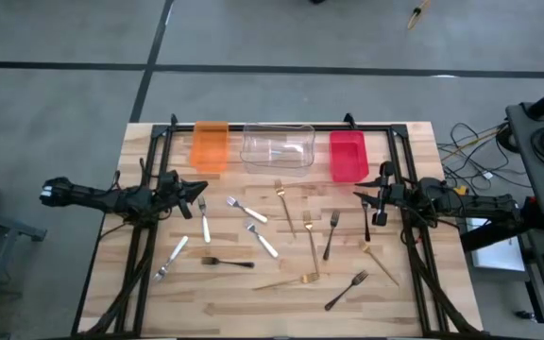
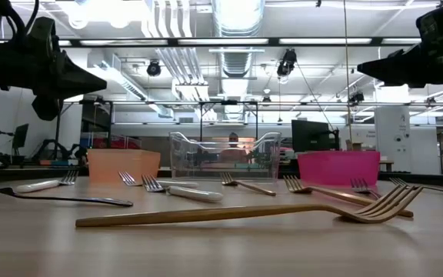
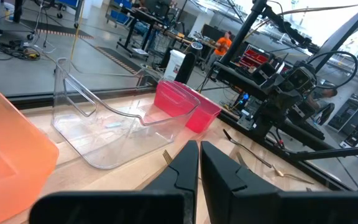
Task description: Sort silverware by color (type)
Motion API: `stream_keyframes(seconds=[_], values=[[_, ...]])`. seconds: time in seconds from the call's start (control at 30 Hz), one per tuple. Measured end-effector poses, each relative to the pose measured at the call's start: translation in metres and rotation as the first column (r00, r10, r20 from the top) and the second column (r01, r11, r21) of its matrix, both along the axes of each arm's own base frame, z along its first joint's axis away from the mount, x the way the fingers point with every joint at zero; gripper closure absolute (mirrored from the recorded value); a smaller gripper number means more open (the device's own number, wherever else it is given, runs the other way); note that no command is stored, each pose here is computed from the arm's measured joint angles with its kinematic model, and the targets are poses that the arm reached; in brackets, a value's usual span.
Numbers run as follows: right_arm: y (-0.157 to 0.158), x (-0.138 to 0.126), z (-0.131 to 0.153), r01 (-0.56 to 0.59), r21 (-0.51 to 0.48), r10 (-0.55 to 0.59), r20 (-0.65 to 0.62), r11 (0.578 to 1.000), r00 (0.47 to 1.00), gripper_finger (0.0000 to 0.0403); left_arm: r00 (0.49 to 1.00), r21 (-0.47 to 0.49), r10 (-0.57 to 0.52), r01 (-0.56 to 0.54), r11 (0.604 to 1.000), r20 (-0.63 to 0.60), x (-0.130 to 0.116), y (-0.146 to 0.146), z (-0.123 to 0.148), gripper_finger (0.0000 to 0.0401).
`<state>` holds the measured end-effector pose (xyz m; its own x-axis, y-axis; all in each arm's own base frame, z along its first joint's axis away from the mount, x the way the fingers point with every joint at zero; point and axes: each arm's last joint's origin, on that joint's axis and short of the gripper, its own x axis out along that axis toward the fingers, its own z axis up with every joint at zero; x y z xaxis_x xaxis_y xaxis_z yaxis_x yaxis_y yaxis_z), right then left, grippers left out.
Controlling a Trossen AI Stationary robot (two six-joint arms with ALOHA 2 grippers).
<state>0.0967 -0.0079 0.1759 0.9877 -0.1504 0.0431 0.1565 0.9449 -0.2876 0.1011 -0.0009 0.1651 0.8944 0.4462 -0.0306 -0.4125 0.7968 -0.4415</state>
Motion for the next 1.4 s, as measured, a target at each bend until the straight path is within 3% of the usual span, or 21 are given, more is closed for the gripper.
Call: stream_keyframes(seconds=[0.7, 0.87, 0.97, 1.03, 1.07, 1.1, 1.2, 1.23, 1.3, 1.4], values=[[0.000, 0.000, 0.000, 0.000, 0.000, 0.000, 0.000, 1.000, 1.000, 0.0303, 1.000, 0.003, 0.000, 0.000, 1.000, -0.001, 0.000, 0.000, 0.000, 0.0401], [0.000, 0.000, 0.000, 0.000, -0.003, 0.000, 0.000, 1.000, 1.000, 0.0303, 0.996, 0.180, 0.002, 0.014, 0.984, -0.090, 0.000, 0.000, 0.000, 0.0401], [0.000, 0.000, 0.000, 0.000, -0.012, 0.000, -0.002, 1.000, 1.000, 0.0303, 0.997, 0.164, 0.002, 0.011, 0.986, -0.078, 0.000, 0.000, 0.001, 0.0401], [0.000, 0.000, 0.000, -0.004, 0.059, 0.003, 0.009, 0.998, 1.000, 0.0303, 0.999, 0.123, 0.000, 0.006, 0.992, -0.050, 0.000, 0.000, 0.001, 0.0401], [0.000, 0.000, 0.000, -0.013, 0.155, 0.009, 0.025, 0.988, 1.000, 0.0303, 1.000, 0.096, 0.000, 0.003, 0.995, -0.028, 0.000, 0.000, 0.002, 0.0401], [0.000, 0.000, 0.000, -0.031, 0.283, 0.019, 0.045, 0.959, 0.999, 0.0303, 1.000, 0.061, 0.000, 0.000, 0.998, 0.002, 0.000, 0.000, 0.003, 0.0401], [0.001, 0.000, 0.001, -0.075, 0.589, 0.014, 0.108, 0.805, 0.994, 0.0303, 0.992, -0.073, 0.005, 0.004, 0.997, 0.129, 0.000, 0.000, 0.010, 0.0401], [0.000, 0.000, 0.001, -0.082, 0.623, 0.009, 0.119, 0.778, 0.993, 0.0303, 0.985, -0.117, 0.009, 0.011, 0.993, 0.173, 0.000, 0.000, 0.012, 0.0401], [0.000, 0.000, 0.001, -0.081, 0.637, 0.004, 0.122, 0.767, 0.992, 0.0303, 0.973, -0.164, 0.015, 0.024, 0.986, 0.231, -0.001, 0.000, 0.015, 0.0401], [0.002, 0.000, 0.001, -0.119, 0.658, 0.047, 0.127, 0.743, 0.991, 0.0303, 0.967, -0.140, 0.015, 0.021, 0.990, 0.255, -0.001, 0.000, 0.019, 0.0401]])
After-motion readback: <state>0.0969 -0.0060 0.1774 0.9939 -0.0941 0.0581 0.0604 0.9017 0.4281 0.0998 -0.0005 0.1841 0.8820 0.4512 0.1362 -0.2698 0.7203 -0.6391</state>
